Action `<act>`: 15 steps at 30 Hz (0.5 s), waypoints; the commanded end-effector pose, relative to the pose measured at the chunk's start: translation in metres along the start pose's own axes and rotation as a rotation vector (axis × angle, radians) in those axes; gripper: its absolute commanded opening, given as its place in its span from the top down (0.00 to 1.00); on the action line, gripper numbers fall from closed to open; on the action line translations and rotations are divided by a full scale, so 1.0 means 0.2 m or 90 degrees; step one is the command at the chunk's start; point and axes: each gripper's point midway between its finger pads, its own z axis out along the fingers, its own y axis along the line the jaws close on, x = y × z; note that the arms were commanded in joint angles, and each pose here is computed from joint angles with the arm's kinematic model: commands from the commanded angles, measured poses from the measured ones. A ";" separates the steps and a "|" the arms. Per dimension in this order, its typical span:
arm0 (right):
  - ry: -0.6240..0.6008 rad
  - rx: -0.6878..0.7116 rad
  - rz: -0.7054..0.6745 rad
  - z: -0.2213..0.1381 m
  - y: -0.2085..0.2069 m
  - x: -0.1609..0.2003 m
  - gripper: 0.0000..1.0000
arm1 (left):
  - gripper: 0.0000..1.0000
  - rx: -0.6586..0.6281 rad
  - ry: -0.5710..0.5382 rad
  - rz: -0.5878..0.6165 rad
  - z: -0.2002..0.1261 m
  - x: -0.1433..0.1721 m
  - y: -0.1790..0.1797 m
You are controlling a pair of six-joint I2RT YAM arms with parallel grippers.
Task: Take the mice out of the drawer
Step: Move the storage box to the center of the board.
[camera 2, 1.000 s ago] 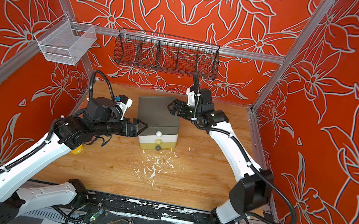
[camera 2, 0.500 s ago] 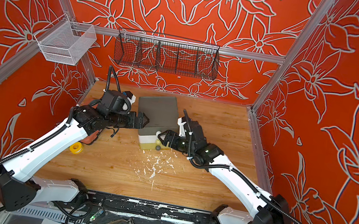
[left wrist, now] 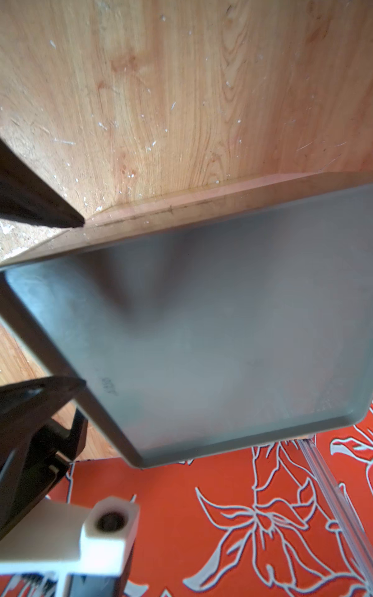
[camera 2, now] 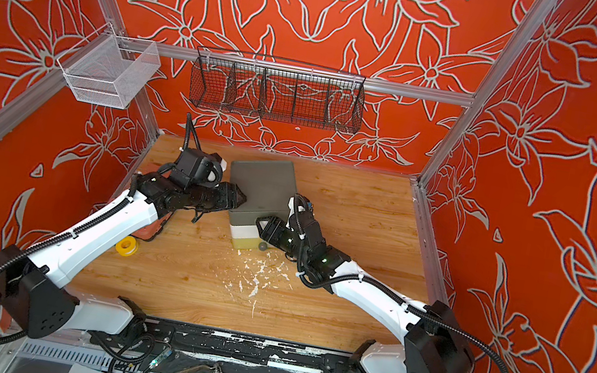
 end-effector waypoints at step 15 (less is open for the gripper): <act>-0.102 0.015 0.015 0.03 -0.01 -0.25 0.44 | 0.47 0.041 0.025 -0.042 0.13 -0.02 -0.08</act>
